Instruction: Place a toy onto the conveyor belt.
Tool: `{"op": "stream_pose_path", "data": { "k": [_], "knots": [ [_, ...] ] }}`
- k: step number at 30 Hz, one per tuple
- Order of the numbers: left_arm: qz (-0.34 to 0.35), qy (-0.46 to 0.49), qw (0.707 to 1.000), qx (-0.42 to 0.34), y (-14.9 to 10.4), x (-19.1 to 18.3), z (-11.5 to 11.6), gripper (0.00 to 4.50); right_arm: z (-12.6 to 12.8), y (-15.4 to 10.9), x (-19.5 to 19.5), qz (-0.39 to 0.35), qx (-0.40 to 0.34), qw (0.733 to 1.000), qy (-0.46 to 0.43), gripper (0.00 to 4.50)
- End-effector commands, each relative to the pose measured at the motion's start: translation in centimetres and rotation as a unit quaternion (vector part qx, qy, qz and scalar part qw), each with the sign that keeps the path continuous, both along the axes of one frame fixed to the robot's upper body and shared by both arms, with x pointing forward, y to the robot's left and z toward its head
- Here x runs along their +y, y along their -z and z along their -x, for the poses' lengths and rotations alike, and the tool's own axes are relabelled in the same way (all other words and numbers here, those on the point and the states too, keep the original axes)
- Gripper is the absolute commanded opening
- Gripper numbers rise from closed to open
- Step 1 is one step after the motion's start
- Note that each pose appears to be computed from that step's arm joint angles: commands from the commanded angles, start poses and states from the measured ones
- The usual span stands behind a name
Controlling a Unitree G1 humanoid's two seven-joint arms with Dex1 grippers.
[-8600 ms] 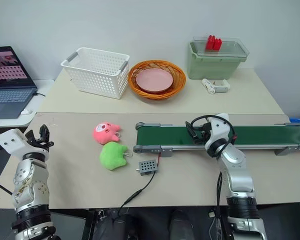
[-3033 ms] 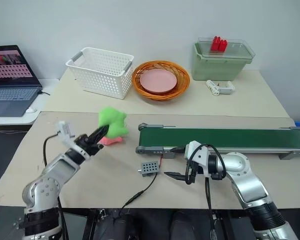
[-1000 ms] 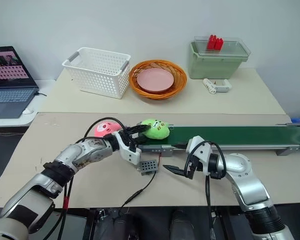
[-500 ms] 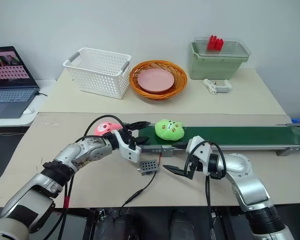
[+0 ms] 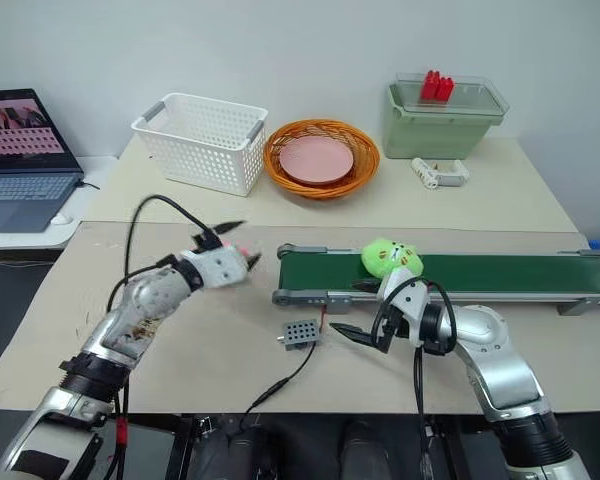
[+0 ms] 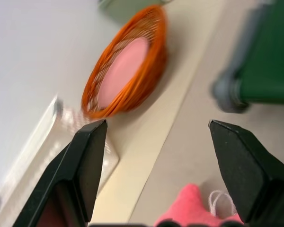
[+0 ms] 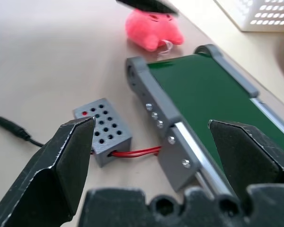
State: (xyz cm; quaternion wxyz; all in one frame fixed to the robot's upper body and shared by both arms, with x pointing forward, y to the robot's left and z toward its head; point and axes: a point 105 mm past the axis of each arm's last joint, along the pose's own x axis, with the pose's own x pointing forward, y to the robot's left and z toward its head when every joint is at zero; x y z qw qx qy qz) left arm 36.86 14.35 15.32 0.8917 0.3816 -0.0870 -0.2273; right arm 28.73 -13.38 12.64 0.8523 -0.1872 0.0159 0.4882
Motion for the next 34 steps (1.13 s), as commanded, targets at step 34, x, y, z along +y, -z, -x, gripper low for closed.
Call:
{"op": "stream_pose_path", "data": {
  "k": [34],
  "knots": [
    [0.390, -0.341, 0.855, 0.018, 4.9, 17.2, 4.7, 3.65, -4.9, -2.9, -9.3, -0.122, -0.114, 0.917, 0.363, 4.50]
  ]
}}
